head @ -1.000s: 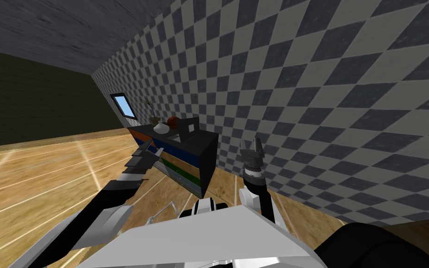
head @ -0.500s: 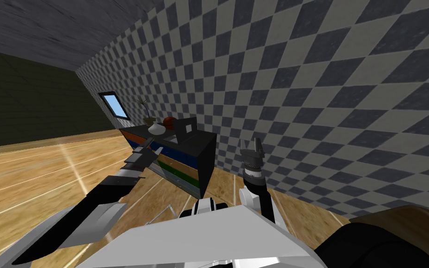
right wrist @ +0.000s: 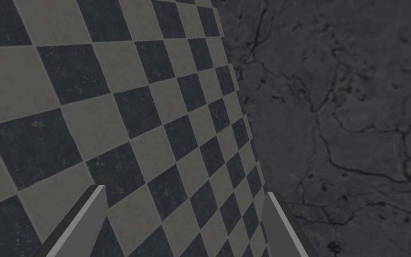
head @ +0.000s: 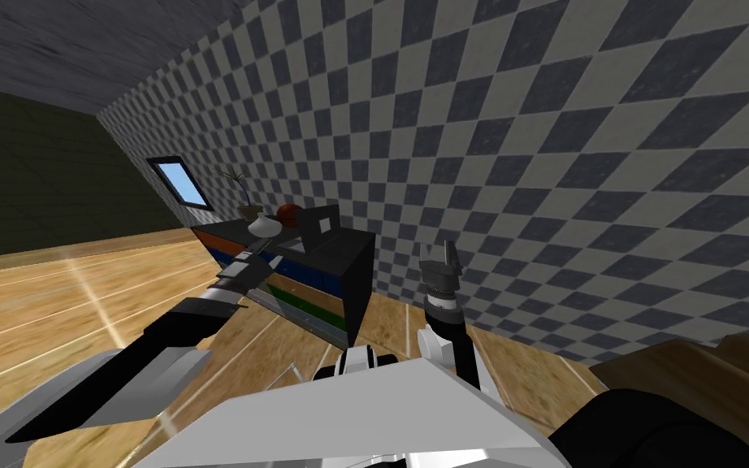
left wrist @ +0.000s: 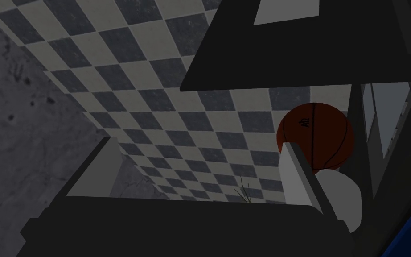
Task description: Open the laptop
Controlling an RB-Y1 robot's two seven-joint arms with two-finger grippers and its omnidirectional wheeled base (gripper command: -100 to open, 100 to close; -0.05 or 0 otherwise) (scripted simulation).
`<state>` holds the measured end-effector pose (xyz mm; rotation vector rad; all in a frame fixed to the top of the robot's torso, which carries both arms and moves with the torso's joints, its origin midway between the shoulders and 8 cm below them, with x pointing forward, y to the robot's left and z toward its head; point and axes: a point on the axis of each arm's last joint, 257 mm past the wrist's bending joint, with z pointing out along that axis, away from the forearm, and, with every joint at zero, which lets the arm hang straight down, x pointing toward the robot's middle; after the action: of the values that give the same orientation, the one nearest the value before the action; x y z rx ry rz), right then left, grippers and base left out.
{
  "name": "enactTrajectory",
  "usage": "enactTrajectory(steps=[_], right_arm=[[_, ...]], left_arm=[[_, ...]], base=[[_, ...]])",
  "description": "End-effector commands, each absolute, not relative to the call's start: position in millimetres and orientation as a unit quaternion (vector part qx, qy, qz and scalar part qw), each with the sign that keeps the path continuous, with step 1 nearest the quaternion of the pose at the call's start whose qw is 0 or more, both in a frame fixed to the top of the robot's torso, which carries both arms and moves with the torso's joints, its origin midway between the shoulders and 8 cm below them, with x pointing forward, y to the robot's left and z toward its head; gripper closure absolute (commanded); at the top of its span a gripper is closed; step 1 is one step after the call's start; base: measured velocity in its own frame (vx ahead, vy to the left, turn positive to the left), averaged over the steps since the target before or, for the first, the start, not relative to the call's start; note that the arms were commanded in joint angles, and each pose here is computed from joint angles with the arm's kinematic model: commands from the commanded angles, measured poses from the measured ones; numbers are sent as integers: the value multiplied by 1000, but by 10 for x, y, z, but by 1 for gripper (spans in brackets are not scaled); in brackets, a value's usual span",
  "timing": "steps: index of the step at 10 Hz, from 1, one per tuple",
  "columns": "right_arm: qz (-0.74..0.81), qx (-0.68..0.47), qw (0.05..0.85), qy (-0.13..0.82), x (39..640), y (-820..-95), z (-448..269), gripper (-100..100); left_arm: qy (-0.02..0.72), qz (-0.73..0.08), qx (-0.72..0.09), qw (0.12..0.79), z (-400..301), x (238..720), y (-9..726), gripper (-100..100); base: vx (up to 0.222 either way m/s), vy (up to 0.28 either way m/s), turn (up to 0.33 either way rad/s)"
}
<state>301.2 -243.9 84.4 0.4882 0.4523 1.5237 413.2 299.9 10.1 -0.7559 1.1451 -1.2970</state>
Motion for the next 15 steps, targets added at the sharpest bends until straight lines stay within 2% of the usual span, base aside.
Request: enactTrajectory(steps=[1,15], right_arm=[[677,217,674,201,3012,-2439,844,0],[677,217,674,201,3012,-2439,844,0]], left_arm=[[513,-536,-324,587,146,4202,3060,-100],[583,-410,-351,607,305,4486,3550,-100]], base=[[24,15,-145],[18,14,-84]])
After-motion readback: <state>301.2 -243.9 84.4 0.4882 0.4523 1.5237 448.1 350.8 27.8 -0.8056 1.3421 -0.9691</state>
